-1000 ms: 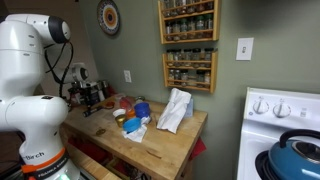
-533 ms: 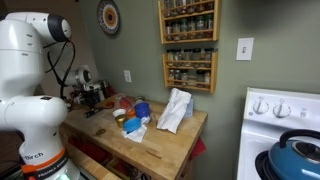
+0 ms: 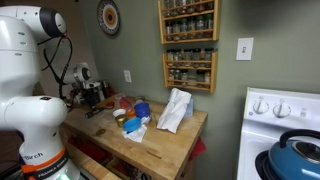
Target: Switch off the flashlight
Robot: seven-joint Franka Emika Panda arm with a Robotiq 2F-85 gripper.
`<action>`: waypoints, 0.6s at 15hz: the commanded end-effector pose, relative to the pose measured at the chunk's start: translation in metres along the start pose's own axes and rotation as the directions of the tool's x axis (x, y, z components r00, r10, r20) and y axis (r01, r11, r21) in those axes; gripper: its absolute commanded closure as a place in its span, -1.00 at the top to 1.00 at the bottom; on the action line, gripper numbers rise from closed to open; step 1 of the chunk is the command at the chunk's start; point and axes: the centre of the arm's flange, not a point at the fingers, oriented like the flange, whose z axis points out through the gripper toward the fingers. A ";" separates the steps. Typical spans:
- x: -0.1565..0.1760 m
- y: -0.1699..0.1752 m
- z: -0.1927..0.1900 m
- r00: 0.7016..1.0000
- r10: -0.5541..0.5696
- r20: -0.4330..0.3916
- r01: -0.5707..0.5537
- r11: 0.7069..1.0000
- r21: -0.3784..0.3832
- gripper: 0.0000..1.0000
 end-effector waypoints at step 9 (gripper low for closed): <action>-0.031 0.043 -0.089 0.963 -0.256 -0.088 0.263 0.962 0.077 1.00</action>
